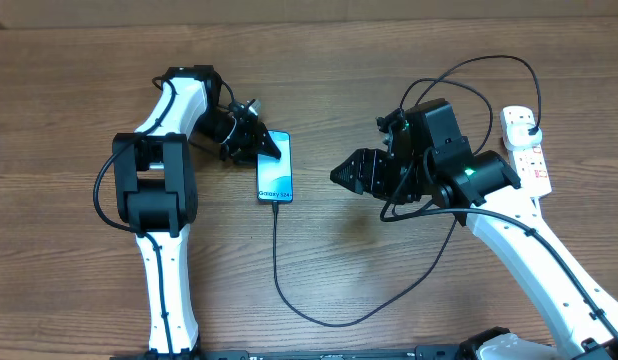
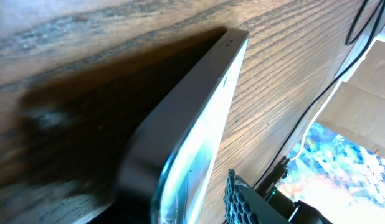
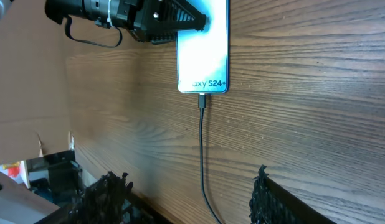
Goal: Plug charger to phone and switch on socket
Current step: 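Lower the phone flat onto the table with the left gripper and release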
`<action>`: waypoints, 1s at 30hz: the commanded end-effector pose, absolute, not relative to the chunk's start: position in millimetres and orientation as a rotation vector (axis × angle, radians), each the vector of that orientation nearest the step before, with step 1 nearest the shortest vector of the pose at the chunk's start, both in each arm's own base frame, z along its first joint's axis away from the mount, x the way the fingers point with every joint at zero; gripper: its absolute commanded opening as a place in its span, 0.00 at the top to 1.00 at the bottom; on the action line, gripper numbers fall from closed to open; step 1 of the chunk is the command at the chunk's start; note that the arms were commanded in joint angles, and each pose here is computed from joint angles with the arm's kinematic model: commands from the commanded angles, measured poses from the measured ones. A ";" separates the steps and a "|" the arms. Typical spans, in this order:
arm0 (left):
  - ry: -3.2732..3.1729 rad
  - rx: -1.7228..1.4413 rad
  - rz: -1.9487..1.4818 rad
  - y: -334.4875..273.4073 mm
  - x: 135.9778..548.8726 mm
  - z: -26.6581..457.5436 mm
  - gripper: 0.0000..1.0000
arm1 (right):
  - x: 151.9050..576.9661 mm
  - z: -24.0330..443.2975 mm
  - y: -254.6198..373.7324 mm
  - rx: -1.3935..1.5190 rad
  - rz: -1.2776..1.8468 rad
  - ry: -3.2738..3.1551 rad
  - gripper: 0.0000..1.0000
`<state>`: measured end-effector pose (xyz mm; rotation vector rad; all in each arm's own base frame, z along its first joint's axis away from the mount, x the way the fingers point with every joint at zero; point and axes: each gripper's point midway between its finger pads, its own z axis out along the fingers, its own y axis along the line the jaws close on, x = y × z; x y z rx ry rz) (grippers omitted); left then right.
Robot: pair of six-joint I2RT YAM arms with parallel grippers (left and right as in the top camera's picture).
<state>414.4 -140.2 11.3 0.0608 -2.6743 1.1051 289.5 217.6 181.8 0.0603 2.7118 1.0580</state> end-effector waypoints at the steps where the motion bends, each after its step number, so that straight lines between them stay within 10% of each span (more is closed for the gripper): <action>1: -2.731 0.054 0.887 -119.9 408.9 -10.2 0.61 | 292.0 181.2 215.6 0.042 1.038 2.706 0.33; 23: -2.915 0.172 0.505 -78.8 430.9 13.8 0.60 | 300.4 172.0 190.1 0.116 0.922 2.724 0.30; 30: -3.172 0.106 0.622 -83.5 463.4 133.6 0.60 | 324.5 176.1 132.0 0.314 0.854 2.684 0.62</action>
